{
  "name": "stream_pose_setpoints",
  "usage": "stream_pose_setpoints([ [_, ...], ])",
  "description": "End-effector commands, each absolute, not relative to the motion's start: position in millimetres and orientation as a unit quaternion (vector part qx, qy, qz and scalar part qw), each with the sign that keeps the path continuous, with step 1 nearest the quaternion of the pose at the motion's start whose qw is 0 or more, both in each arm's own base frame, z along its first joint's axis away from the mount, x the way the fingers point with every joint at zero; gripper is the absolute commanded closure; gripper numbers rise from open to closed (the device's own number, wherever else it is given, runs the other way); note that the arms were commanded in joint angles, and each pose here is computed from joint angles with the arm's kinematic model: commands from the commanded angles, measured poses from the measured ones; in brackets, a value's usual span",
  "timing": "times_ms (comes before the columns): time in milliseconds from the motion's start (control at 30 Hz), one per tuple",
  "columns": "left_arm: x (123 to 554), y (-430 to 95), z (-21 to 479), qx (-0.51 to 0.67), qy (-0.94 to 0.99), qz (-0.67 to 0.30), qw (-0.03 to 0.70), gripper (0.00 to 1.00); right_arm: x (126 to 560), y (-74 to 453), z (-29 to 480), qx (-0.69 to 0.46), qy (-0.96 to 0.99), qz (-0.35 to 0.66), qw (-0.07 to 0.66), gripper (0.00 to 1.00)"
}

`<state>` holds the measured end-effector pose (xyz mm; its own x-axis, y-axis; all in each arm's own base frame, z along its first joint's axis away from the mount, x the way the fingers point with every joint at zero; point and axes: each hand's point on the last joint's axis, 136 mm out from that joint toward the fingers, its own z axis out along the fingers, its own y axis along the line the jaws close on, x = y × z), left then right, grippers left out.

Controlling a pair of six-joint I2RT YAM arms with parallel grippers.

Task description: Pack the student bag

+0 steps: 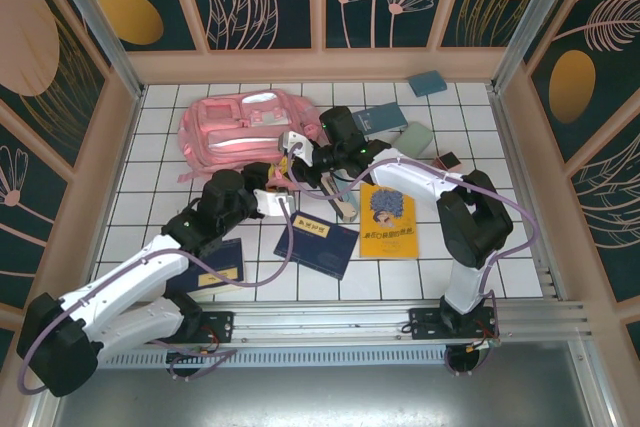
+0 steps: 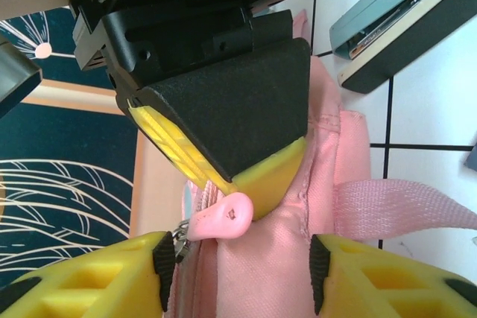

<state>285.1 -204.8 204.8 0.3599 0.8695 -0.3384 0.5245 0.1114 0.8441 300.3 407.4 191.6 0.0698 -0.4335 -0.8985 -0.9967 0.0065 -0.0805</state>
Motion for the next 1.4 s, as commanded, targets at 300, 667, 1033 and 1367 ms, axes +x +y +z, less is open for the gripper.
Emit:
stream_pose_setpoints([
  [300,303,-212,225,0.623,0.543,0.185,0.532,0.59,288,419,238,-0.617,0.533,0.374,0.442,1.0],
  [667,304,-212,236,0.568,0.589,0.143,0.557,1.0,291,417,237,-0.614,0.538,0.364,0.45,1.0],
  [1033,285,-181,264,0.337,0.667,0.011,0.665,1.0,314,417,235,-0.573,0.565,0.337,0.489,1.0],
  [1367,290,-138,286,0.108,0.705,-0.052,0.698,1.0,326,414,241,-0.543,0.574,0.305,0.531,1.0],
])
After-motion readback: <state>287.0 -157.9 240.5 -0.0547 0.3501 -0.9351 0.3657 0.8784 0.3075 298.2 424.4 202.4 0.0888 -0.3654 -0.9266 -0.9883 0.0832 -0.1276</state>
